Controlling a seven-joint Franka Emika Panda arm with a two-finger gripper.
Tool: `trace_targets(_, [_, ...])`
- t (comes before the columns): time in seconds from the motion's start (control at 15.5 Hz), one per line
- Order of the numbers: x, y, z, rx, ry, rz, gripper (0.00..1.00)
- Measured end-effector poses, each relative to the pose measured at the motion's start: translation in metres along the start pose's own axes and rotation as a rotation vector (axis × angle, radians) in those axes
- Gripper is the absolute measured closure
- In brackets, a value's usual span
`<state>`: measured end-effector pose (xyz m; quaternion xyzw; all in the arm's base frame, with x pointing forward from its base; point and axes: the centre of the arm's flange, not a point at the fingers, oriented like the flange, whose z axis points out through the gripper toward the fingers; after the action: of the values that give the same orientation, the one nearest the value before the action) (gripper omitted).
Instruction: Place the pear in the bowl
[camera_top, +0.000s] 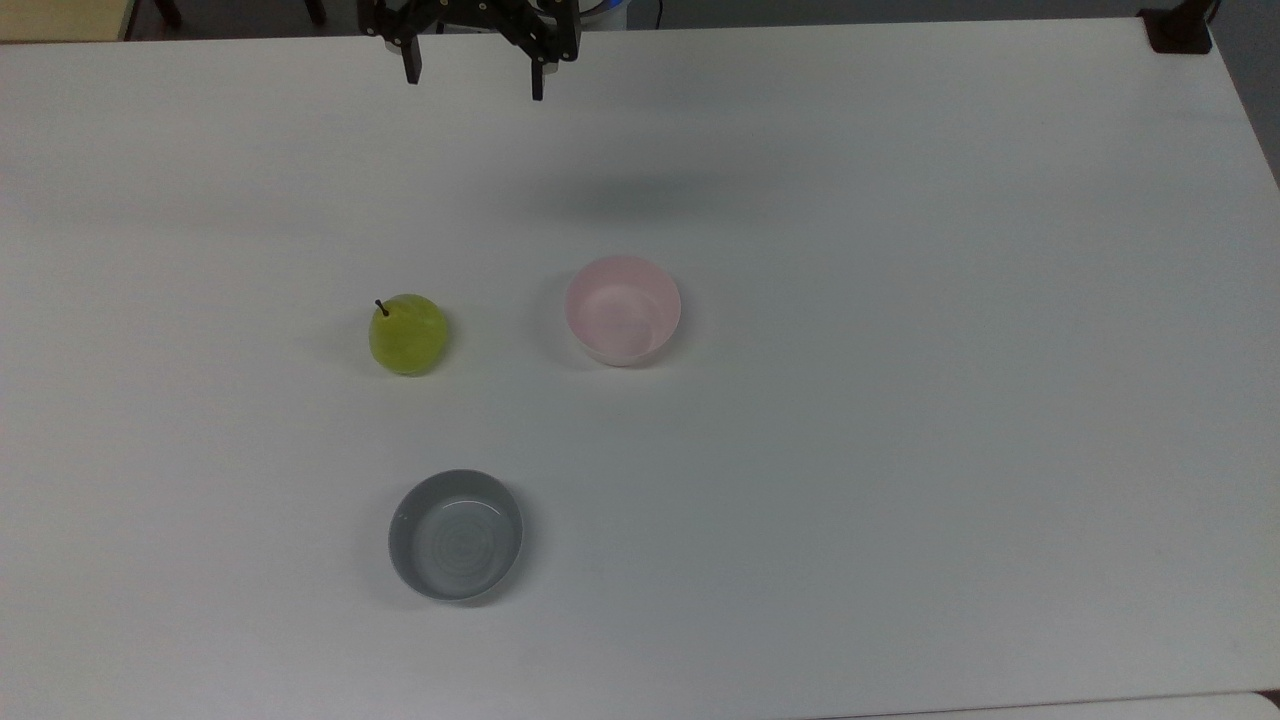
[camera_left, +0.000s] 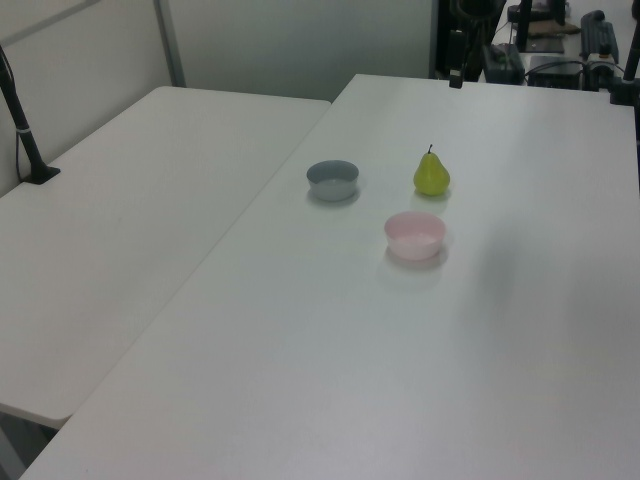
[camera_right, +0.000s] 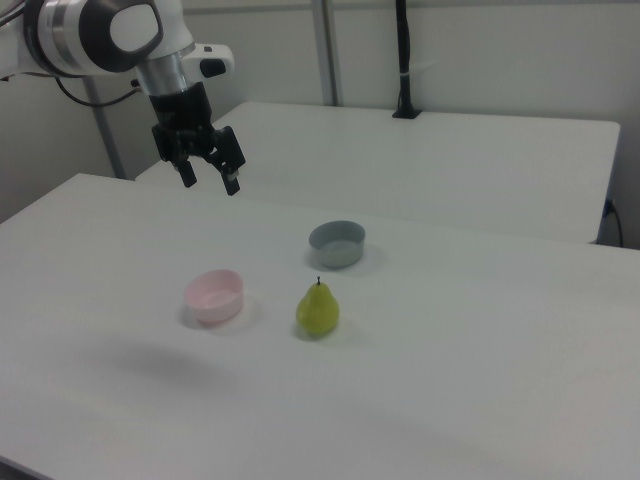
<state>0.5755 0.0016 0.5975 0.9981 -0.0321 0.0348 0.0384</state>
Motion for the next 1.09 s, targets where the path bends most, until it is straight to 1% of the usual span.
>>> trace_targets(0.39, [0.0005,0.0069,0.0002,-0.001,0.000,-0.020,0.00])
trace_targets(0.58, [0.0006,0.0063,0.0006,-0.001,-0.001,-0.052,0.00])
trace_targets(1.09, [0.0016,0.0048,0.0035,0.004,-0.006,-0.057,0.00])
